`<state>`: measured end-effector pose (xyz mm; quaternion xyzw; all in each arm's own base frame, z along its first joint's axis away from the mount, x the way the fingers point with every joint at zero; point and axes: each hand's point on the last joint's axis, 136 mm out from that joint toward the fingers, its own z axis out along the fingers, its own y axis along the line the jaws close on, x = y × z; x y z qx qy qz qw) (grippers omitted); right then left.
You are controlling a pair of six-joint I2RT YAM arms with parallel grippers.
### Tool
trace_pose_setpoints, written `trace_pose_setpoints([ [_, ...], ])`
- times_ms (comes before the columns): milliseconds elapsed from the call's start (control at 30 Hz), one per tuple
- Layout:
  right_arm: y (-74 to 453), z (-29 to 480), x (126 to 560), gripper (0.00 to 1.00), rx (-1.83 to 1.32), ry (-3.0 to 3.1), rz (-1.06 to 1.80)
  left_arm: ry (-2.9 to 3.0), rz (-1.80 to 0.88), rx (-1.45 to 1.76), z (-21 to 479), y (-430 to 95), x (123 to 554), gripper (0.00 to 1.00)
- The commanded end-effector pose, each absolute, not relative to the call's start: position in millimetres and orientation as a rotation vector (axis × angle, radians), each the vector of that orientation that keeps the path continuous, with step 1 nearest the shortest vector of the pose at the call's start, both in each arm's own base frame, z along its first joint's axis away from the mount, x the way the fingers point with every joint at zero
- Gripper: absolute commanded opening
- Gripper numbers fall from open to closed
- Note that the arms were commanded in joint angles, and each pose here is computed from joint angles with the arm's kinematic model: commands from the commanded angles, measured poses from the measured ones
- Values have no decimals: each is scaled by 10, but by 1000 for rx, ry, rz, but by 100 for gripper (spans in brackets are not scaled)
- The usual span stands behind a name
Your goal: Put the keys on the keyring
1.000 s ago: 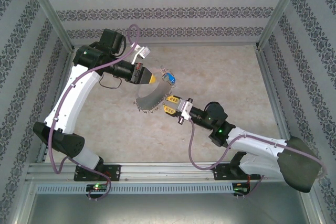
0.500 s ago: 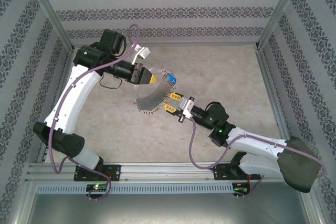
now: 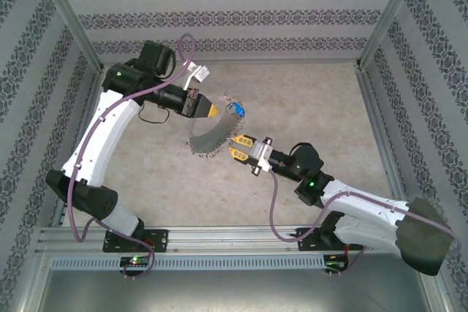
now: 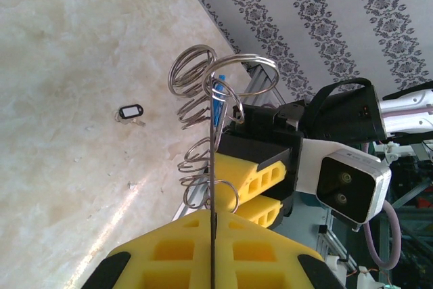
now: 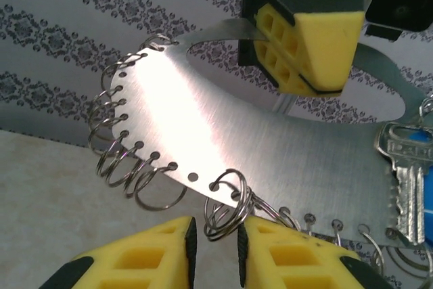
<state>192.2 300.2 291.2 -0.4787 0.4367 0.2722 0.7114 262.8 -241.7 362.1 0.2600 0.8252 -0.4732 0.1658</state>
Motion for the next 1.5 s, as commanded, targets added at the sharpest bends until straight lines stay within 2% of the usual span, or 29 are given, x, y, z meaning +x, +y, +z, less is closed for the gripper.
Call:
trace_pose_setpoints([
  [0, 3041, 2870, 1802, 23, -1124, 936, 624, 2288, -1328, 767, 3782, -2374, 2593, 0],
  [233, 3012, 2771, 1874, 27, -1130, 968, 557, 2266, -1324, 805, 3794, -2364, 2553, 0],
  [567, 2937, 2845, 1897, 27, -1128, 965, 488, 2229, -1348, 842, 3814, -2377, 2510, 0],
  [733, 2967, 2829, 1940, 28, -1129, 982, 487, 2233, -1351, 840, 3810, -2378, 2506, 0],
  [833, 2964, 2841, 1967, 34, -1113, 983, 479, 2226, -1346, 847, 3821, -2374, 2490, 0],
  [1467, 3018, 2965, 1986, 37, -1113, 955, 489, 2233, -1363, 844, 3787, -2380, 2481, 0],
])
